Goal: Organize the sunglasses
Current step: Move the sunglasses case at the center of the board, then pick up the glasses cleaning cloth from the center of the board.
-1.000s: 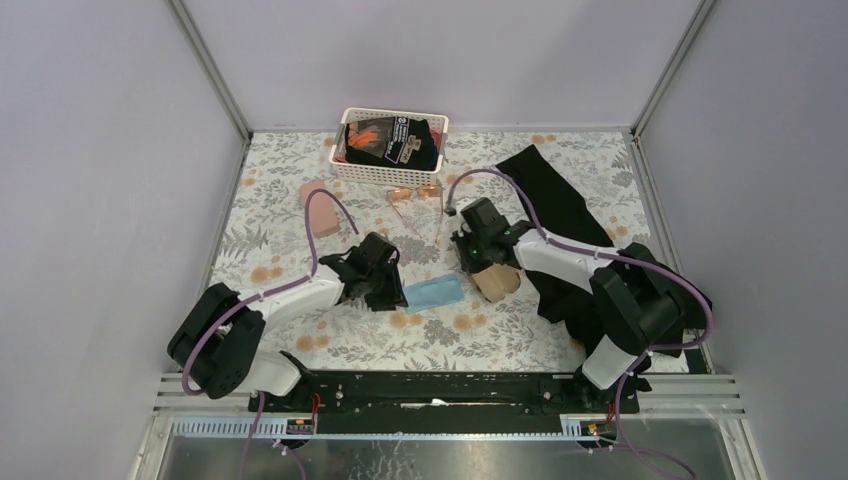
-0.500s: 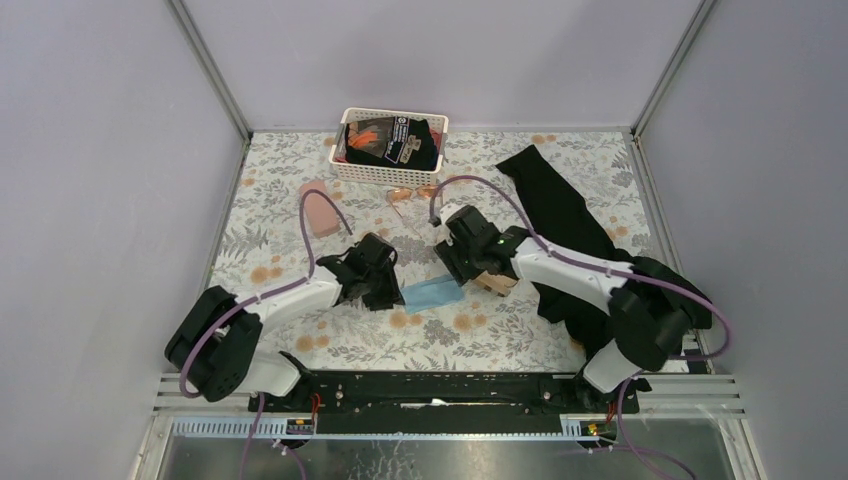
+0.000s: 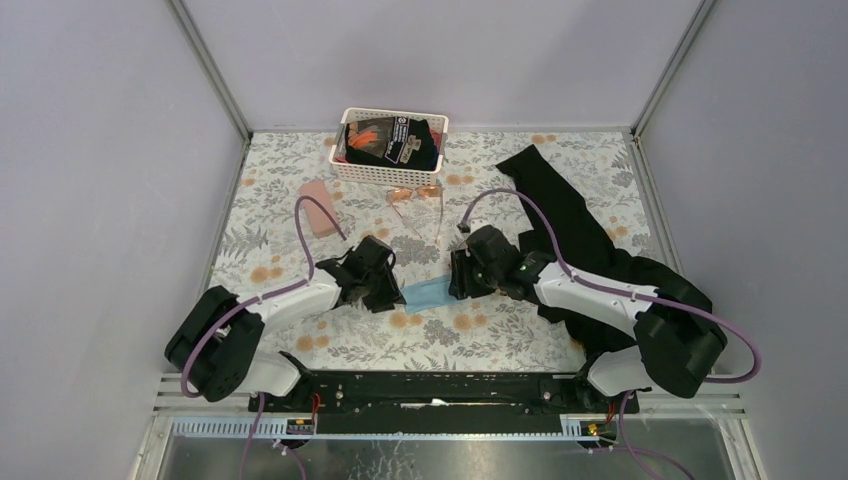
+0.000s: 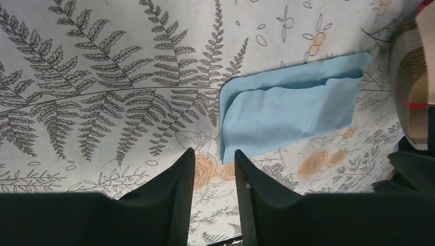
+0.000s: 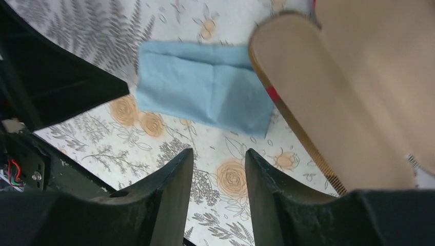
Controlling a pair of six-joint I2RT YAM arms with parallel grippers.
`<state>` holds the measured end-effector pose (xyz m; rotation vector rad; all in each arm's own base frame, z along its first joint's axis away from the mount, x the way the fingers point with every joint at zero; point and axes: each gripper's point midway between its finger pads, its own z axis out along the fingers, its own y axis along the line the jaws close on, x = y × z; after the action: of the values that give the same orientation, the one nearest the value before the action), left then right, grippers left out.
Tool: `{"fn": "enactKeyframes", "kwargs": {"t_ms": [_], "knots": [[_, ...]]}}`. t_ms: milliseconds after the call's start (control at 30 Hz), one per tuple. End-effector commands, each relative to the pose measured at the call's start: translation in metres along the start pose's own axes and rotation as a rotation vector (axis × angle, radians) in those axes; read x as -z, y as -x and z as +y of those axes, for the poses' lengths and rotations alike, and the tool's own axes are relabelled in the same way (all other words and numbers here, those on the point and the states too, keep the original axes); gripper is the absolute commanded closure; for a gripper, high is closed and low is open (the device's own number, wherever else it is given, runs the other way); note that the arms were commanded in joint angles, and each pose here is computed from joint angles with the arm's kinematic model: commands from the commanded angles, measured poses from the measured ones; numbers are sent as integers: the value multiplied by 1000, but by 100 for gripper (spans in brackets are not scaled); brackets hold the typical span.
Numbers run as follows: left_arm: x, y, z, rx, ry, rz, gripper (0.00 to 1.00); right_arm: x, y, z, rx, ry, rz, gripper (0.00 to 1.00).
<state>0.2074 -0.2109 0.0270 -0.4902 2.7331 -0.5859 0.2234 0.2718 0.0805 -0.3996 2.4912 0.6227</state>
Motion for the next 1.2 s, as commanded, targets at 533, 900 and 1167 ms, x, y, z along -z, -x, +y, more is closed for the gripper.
{"fn": "enactKeyframes", "kwargs": {"t_ms": [533,900,1167], "knots": [[-31,-2,10,78,32,-6,64,-46,-15,-34,-157,-143,-50,49],[-34,-3,11,64,35,4,66,-49,-20,-32,-161,-134,-38,50],[-6,-2,10,1,33,-5,60,-49,-17,-28,-159,-116,-50,50]]}}
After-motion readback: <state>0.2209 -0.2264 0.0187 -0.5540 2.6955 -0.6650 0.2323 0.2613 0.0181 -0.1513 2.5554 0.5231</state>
